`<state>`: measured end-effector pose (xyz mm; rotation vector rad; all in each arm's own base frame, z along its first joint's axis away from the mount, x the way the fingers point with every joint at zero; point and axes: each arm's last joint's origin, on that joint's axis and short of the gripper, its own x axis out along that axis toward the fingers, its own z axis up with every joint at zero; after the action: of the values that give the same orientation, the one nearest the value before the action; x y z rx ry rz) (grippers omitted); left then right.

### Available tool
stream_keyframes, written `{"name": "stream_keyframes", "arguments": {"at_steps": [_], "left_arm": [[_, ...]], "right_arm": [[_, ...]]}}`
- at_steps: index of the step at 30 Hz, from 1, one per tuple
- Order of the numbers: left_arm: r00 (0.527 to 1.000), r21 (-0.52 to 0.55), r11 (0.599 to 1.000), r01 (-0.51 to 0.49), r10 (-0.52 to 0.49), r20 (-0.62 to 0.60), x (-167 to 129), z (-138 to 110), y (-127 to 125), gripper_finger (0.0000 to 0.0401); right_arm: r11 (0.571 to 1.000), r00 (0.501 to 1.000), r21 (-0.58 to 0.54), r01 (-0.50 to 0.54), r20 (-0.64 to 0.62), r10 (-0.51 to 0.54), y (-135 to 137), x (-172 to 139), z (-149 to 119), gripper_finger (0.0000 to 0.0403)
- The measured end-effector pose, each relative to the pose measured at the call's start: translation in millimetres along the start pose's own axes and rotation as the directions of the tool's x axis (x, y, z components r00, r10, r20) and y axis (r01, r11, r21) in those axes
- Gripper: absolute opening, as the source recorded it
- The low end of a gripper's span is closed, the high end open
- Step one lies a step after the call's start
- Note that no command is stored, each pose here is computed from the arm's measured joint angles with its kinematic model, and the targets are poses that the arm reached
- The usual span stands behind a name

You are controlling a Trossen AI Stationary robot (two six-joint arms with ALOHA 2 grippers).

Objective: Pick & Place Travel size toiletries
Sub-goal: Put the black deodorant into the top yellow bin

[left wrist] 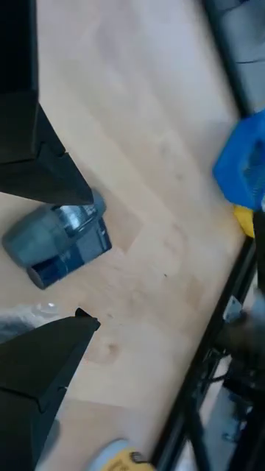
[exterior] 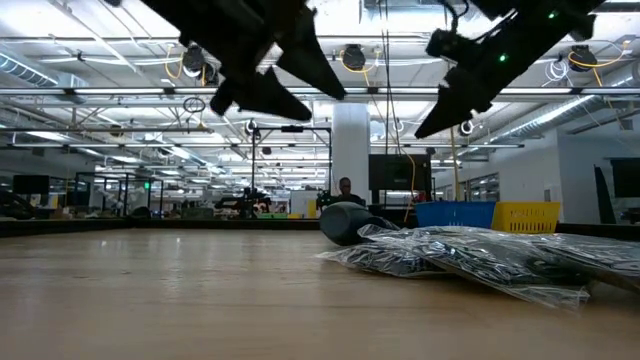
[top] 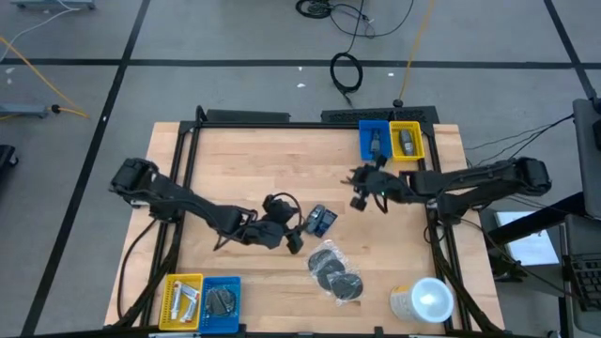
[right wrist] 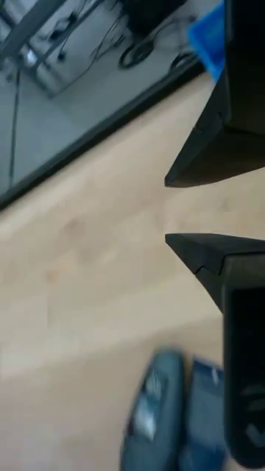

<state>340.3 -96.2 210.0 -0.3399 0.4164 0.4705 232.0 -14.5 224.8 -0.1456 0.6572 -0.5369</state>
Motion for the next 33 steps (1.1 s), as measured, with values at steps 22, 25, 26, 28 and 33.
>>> {"name": "stream_keyframes", "arguments": {"at_steps": [22, 25, 26, 28, 33], "left_arm": [[0.992, -0.248, 0.965, -0.084, 0.057, -0.116, 45.0, -37.6, 11.5, 0.0257], [0.991, -0.254, 0.964, -0.085, 0.055, -0.122, 45.3, -37.7, 11.9, 0.0257], [0.991, -0.254, 0.964, -0.084, 0.055, -0.122, 45.3, -37.7, 11.9, 0.0257], [0.991, -0.255, 0.963, -0.083, 0.053, -0.122, 45.3, -37.1, 11.4, 0.0257], [0.992, -0.268, 0.961, -0.070, 0.040, -0.116, 45.5, -32.7, 8.0, 0.0257]], "right_arm": [[0.998, 0.996, -0.042, -0.042, 0.081, 0.045, 39.7, -28.3, -2.6, 0.0102], [0.998, 0.996, -0.042, -0.042, 0.081, 0.045, 39.7, -28.3, -2.6, 0.0102], [0.998, 0.996, -0.042, -0.042, 0.081, 0.046, 39.7, -28.3, -2.5, 0.0102], [0.998, 0.995, -0.040, -0.043, 0.083, 0.046, 39.8, -28.4, -2.3, 0.0102], [0.998, 0.995, -0.033, -0.044, 0.092, 0.047, 39.8, -28.4, -1.2, 0.0102]]}}
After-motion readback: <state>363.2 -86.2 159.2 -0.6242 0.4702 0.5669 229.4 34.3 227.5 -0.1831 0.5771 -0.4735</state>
